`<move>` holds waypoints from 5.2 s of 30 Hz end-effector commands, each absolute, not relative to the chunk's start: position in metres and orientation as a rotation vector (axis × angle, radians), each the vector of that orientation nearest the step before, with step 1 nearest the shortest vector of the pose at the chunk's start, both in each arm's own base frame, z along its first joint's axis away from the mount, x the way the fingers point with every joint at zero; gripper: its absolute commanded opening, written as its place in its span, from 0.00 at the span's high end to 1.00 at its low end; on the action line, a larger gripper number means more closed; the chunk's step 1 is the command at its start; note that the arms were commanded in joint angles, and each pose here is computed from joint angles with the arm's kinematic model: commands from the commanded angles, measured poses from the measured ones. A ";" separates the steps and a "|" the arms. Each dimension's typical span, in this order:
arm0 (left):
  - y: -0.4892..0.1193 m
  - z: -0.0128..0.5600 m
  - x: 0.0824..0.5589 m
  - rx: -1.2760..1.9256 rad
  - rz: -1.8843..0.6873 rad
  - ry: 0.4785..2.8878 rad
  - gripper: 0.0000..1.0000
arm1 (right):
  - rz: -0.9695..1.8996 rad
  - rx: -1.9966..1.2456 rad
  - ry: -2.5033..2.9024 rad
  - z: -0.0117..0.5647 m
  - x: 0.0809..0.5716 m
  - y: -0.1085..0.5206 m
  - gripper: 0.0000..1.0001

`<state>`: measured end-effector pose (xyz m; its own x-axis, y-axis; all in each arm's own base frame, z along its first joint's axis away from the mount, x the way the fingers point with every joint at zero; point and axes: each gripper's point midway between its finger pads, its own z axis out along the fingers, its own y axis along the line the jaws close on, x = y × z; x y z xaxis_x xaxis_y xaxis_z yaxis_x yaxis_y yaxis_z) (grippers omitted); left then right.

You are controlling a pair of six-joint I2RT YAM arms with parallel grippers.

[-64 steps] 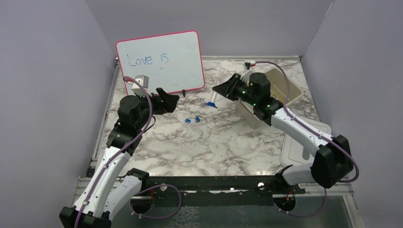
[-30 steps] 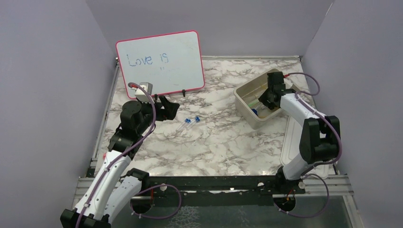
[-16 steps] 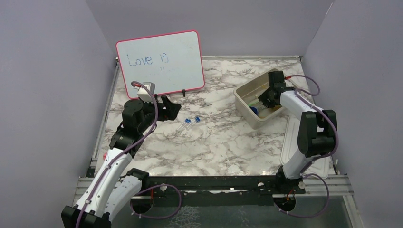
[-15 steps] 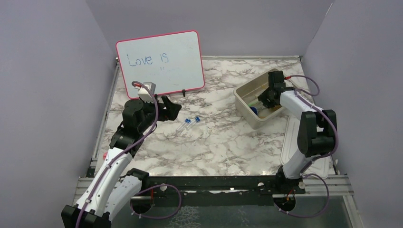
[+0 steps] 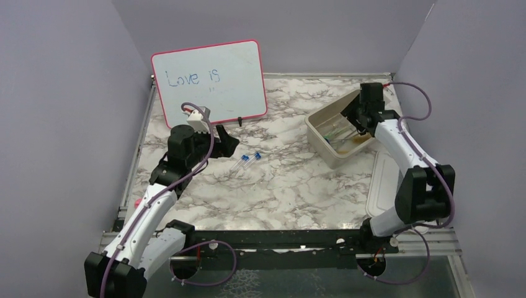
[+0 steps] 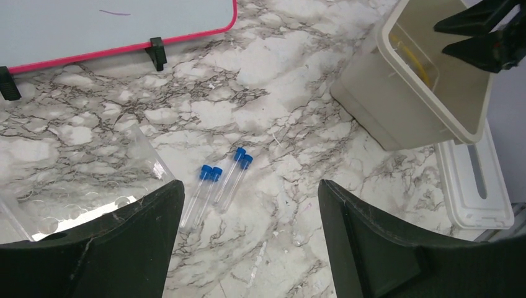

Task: Organize the chemistry lab equipment

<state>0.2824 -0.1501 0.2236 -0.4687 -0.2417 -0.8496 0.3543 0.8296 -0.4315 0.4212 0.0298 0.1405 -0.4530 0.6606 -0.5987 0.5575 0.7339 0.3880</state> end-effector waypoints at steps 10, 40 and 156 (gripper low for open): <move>-0.190 0.156 0.277 0.250 -0.772 2.183 0.53 | 0.860 0.100 2.005 0.258 0.378 0.147 0.52; -0.233 0.056 0.306 0.258 -0.485 2.537 0.59 | 1.025 0.041 2.131 0.173 0.324 0.242 0.68; -0.044 0.351 0.259 -0.358 -0.027 1.491 0.32 | 0.698 -0.608 1.568 0.238 0.378 0.469 0.82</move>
<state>0.2664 -0.0728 0.3432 0.0331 -0.2389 -0.9705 -0.0700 0.9681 -0.2407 0.3520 0.4469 0.2165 -0.3310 0.0021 -0.9436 -0.7384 0.6220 0.2604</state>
